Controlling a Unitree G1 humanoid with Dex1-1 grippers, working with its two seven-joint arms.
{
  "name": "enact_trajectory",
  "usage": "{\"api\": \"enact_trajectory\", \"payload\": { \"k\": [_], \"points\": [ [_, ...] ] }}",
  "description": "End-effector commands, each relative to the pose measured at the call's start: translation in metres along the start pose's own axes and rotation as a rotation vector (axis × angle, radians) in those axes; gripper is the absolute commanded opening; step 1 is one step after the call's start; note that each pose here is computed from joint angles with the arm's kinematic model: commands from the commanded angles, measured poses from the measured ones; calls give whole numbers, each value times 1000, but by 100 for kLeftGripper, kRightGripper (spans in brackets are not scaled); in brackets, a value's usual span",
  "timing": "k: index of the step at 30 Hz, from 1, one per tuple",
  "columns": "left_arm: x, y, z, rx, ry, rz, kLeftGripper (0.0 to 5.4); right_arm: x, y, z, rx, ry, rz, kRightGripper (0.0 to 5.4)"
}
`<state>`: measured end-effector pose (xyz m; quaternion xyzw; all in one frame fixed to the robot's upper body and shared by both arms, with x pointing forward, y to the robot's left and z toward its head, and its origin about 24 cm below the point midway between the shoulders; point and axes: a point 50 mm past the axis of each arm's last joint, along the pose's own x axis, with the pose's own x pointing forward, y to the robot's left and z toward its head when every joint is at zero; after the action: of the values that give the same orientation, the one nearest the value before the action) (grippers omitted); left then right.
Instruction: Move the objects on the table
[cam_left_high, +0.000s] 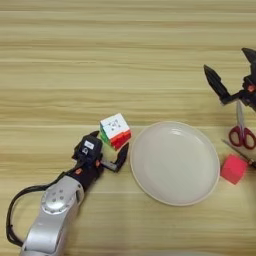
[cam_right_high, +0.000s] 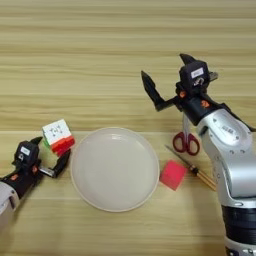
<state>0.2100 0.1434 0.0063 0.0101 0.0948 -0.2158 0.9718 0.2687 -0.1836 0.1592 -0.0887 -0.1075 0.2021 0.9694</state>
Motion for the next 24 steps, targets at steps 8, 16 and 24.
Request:
{"api": "enact_trajectory", "payload": {
  "k": [8, 16, 24],
  "points": [
    [-2, 4, 17, 33, -113, 67, 539, 3, -3, 5, -26, -27, 0, 540],
    [-5, 11, 24, 8, -175, 130, 539, 3, -4, 5, -31, -30, -1, 540],
    [-9, 10, 38, -19, -285, 128, 539, 4, -5, 1, -43, -24, -6, 540]
  ]
}}
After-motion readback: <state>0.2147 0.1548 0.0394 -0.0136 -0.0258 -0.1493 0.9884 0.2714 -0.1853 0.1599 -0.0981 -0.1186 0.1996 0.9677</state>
